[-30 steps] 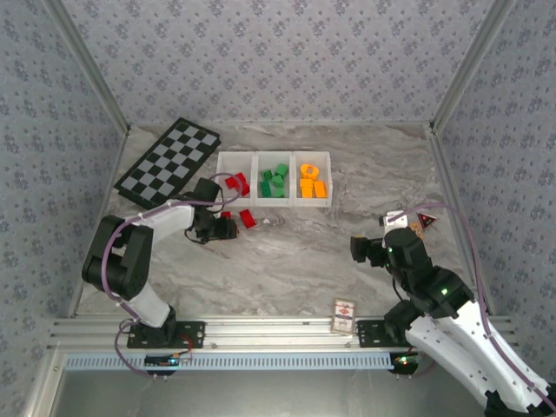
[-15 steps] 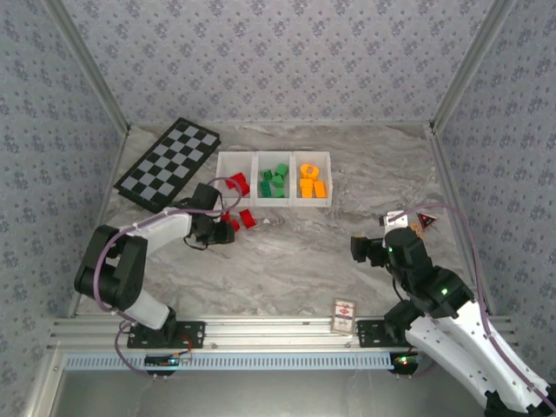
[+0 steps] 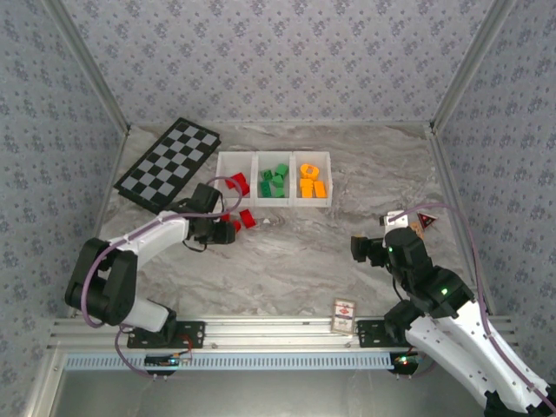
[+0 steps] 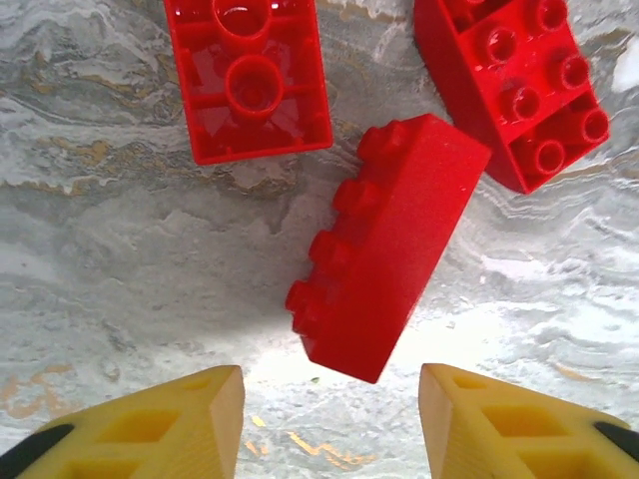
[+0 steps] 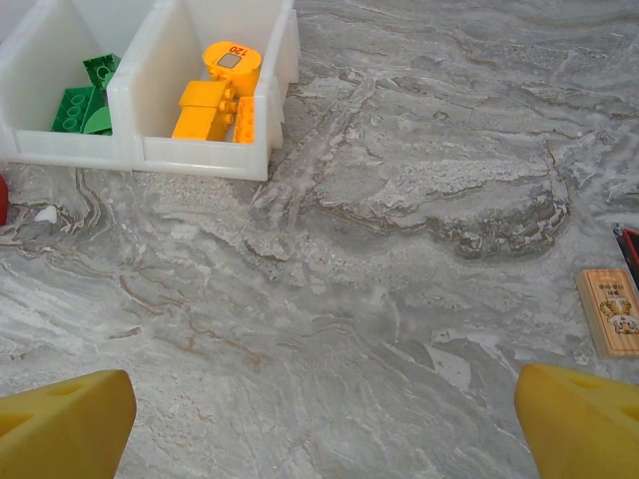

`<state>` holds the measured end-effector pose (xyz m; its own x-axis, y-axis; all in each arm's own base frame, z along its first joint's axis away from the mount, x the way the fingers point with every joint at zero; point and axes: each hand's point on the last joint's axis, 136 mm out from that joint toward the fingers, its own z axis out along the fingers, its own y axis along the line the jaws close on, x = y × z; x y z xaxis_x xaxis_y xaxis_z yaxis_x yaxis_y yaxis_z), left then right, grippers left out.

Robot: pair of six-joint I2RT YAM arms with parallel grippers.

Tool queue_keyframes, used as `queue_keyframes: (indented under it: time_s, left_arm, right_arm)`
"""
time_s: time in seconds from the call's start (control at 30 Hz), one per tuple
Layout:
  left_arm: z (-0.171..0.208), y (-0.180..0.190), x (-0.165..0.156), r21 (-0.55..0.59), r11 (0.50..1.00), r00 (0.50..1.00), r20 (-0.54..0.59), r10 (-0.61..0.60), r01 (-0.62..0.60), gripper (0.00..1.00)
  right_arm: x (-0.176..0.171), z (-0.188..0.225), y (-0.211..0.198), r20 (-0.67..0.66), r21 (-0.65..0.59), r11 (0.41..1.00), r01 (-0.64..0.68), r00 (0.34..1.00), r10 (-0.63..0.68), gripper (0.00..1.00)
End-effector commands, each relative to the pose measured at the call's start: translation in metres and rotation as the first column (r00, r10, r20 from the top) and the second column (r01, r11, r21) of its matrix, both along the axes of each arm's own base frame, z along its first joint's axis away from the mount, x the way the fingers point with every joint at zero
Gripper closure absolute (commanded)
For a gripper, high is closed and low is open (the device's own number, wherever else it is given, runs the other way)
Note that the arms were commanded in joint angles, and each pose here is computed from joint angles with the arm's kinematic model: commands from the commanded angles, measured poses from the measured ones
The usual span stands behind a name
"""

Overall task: Sort the legos into containers by color
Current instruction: Pick up the lego from the center of the table.

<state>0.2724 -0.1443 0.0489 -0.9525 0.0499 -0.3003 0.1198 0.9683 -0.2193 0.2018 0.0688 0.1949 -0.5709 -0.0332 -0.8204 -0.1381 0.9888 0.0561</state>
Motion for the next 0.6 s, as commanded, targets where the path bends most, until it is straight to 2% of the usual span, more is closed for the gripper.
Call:
queue_keyframes:
  time_s: [0.0,0.4,0.57]
  left_arm:
    - [0.0,0.004,0.002,0.069,0.997,1.0,-0.011,-0.025,0.025,0.46]
    - [-0.015,-0.011,0.025,0.111,0.99,0.995,-0.049,-0.084,0.089,0.44]
    - [-0.021,-0.014,0.034,0.137,0.985,0.993,-0.066,-0.098,0.107,0.47]
  right_arm:
    - [-0.001,-0.003,0.0,-0.012,-0.003,1.0,-0.002,1.0,0.002,0.0]
    - [-0.001,-0.004,-0.001,-0.013,-0.01,1.0,0.001,1.0,-0.001,0.0]
    - [-0.001,-0.004,-0.001,-0.014,-0.01,1.0,0.003,1.0,-0.003,0.0]
